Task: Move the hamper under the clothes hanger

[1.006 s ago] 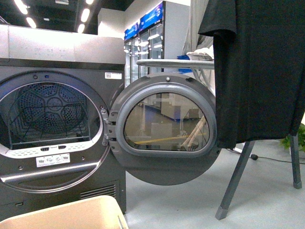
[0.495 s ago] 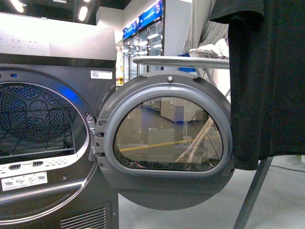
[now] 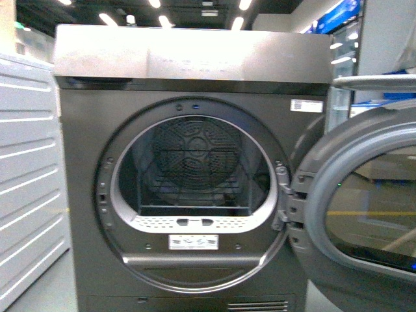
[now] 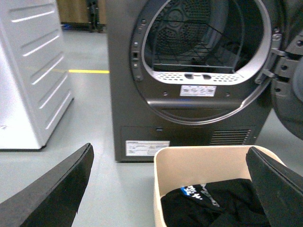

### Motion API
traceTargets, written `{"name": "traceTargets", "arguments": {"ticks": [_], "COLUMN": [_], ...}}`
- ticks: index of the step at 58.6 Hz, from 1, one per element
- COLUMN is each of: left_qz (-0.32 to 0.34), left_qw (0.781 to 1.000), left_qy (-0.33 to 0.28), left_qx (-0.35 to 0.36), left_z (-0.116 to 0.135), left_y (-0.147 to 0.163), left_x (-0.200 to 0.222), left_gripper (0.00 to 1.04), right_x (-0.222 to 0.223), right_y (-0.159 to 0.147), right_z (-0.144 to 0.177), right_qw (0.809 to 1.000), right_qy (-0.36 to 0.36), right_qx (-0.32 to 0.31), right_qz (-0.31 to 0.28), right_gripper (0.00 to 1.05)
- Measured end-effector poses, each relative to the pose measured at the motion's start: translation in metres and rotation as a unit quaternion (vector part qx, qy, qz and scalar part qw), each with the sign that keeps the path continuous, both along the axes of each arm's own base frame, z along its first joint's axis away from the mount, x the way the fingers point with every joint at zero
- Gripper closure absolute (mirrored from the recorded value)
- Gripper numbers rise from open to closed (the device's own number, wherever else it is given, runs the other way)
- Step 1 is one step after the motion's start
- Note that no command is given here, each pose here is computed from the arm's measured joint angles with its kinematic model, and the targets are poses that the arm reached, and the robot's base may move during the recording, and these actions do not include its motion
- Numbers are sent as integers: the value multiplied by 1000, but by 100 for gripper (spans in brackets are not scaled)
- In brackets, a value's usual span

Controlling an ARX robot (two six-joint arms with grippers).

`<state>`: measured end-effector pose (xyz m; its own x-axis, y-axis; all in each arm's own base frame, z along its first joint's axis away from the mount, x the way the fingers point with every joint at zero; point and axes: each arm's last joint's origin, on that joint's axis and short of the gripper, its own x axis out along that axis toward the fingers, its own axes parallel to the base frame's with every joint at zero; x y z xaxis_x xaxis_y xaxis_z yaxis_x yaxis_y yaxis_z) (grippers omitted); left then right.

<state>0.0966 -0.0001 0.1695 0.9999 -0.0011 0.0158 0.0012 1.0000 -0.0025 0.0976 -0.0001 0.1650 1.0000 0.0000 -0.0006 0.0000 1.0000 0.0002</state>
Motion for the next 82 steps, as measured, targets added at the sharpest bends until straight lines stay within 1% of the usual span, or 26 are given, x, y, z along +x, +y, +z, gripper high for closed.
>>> {"name": "traceTargets", "arguments": {"ticks": [37,39,41,43,46,50,54,57,60,61,63,68,71,77,82], "left_qz": [1,30,62,72,71,75,78,74,65,61,54,21,4,-49,-62], "left_qw": [1000,999,995,992,990,989,990,989,988,986,982,973,969,955,943], "left_qy": [0,27,67,95,114,118,110,117,138,154,180,228,248,292,326], "left_qx": [0,-14,-32,-40,-48,-55,-52,-46,-39,-35,-27,-16,-8,10,22], "left_z": [0,-1,-3,-5,-5,5,21,26,23,20,12,-6,-15,-41,-62], "left_y": [0,0,1,2,4,11,17,18,16,14,10,-5,-14,-46,-64], "left_x": [0,1,3,10,19,41,78,107,132,147,167,202,217,253,270], "left_gripper": [7,7,7,7,7,7,7,7,7,7,7,7,7,7,7], "right_x": [0,0,1,4,12,31,66,94,118,131,147,176,191,222,236], "right_y": [0,0,-1,-2,-6,-12,-16,-20,-22,-24,-25,-24,-23,-21,-18], "right_z": [0,0,0,1,5,15,29,30,21,14,2,-21,-32,-65,-88], "right_qw": [1000,1000,1000,999,998,997,998,997,994,991,987,974,968,953,943], "right_qy": [0,0,3,0,1,2,12,39,85,114,150,217,242,298,331], "right_qx": [0,0,14,34,58,73,68,62,58,59,58,53,51,41,33], "right_qz": [1,1,-16,-27,-31,-18,11,16,21,23,24,32,31,27,24], "right_gripper": [8,8,8,8,8,8,8,8,8,8,8,8,8,8,8]}}
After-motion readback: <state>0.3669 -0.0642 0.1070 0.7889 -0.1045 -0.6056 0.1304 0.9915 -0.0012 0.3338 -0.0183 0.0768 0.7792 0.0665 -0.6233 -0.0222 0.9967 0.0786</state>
